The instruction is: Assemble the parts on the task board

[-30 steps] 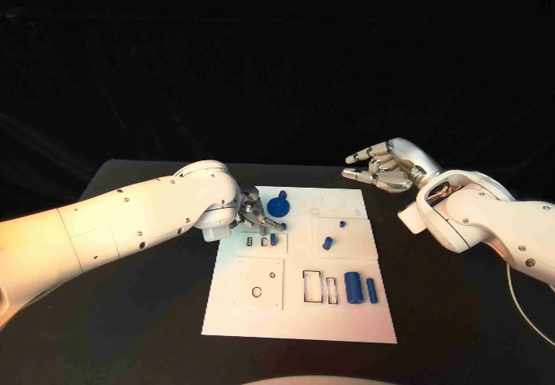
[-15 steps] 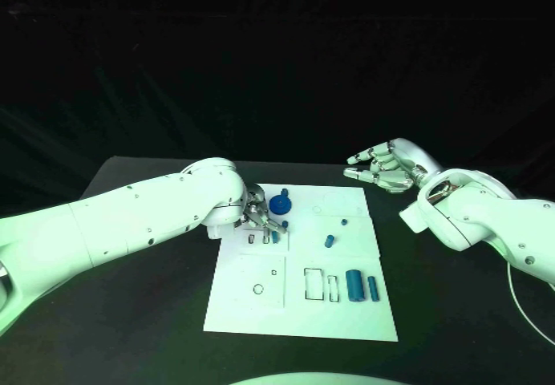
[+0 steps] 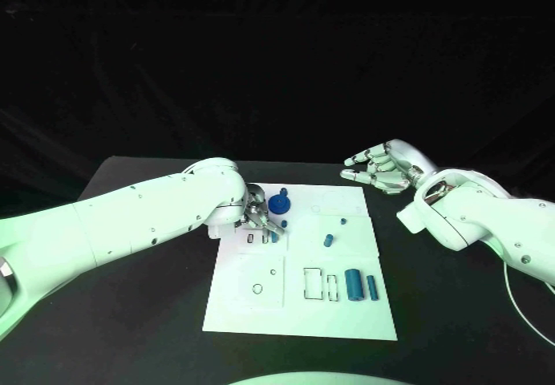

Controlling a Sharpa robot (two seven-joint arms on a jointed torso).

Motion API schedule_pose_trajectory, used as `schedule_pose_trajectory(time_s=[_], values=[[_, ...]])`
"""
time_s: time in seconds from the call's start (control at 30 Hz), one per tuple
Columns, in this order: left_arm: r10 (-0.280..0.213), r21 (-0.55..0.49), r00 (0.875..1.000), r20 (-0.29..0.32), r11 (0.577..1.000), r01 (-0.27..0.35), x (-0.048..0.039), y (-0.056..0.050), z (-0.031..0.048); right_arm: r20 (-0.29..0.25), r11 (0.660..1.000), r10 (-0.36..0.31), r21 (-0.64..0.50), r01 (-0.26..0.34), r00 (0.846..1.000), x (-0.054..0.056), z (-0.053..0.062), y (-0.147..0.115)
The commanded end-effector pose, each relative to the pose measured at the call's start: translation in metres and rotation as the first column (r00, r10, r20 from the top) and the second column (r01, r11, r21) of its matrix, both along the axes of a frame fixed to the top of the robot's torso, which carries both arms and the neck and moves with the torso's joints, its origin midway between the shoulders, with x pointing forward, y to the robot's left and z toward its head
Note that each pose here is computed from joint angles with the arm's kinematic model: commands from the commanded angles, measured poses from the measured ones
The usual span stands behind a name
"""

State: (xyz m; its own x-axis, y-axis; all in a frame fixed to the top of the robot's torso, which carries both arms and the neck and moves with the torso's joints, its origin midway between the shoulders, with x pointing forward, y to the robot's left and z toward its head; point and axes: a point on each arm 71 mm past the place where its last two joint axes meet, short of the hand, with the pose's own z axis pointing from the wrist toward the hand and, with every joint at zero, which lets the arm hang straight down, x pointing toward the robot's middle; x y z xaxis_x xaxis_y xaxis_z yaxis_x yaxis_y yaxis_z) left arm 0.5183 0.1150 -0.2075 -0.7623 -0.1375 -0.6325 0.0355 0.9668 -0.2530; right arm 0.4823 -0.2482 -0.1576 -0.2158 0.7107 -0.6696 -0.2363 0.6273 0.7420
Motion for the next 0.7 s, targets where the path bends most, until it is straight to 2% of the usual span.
schedule_pose_trajectory(time_s=[0.03, 0.7], values=[[-0.013, 0.015, 1.0, -0.007, 1.0, 0.014, -0.0004, -0.0015, -0.0008, -0.013, 1.0, 0.016, -0.006, -0.016, 1.0, -0.0006, -0.0017, 0.002], [-0.027, 0.023, 0.999, -0.018, 0.999, 0.027, -0.0011, -0.0044, -0.0019, -0.022, 0.999, 0.028, -0.015, -0.028, 0.999, -0.0013, -0.0056, 0.0049]])
